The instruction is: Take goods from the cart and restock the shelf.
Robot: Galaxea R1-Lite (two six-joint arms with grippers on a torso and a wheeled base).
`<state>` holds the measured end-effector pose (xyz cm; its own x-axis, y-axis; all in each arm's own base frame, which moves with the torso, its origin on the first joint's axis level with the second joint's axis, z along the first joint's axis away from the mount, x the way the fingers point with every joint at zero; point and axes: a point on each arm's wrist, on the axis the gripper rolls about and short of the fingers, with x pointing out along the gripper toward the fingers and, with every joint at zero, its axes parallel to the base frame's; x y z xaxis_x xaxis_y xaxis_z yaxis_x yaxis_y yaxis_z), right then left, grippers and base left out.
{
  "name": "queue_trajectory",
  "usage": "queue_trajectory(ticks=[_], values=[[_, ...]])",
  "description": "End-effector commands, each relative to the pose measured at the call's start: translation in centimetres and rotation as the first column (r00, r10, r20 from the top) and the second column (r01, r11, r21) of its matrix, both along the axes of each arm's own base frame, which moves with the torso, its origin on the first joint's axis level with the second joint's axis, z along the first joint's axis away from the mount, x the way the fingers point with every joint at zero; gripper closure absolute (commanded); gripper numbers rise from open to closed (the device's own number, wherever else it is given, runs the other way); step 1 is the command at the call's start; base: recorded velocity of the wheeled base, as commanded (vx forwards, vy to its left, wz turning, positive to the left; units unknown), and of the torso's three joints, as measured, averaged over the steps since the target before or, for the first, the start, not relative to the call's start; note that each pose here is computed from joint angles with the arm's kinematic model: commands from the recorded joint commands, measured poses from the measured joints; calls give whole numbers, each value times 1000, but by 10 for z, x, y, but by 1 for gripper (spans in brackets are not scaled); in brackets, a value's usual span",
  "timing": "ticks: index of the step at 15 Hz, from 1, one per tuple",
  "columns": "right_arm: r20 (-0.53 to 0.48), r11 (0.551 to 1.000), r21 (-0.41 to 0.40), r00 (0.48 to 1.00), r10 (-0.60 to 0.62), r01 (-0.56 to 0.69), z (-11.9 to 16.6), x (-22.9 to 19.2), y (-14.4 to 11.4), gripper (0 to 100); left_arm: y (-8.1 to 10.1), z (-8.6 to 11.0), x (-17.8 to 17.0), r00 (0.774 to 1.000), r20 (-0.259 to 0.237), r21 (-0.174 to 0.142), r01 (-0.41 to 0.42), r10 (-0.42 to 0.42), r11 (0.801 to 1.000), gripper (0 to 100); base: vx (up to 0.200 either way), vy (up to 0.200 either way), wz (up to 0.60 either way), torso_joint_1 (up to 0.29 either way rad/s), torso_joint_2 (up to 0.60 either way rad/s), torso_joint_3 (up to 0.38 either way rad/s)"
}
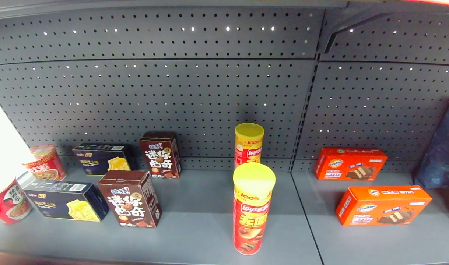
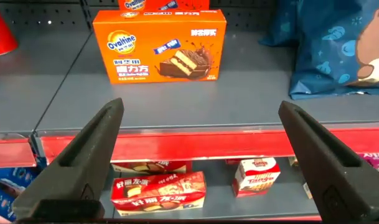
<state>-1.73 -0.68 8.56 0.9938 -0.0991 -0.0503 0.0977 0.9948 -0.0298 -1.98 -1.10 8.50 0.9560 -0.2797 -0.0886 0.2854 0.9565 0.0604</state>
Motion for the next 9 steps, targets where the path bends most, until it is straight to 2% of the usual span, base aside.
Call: queue_trajectory(ticks=[1,9], values=[[-7,1000,-2,1000,4,-4,0,1,0,0,0,0,0,1000,-7,-2,-2,2,1000,0,0,0,0,0,0,0],[-6,1000,-4,1000,30,-30,0,1,1,0,0,0,1,1000,-7,2,-2,2,1000,0,0,0,0,0,0,0]])
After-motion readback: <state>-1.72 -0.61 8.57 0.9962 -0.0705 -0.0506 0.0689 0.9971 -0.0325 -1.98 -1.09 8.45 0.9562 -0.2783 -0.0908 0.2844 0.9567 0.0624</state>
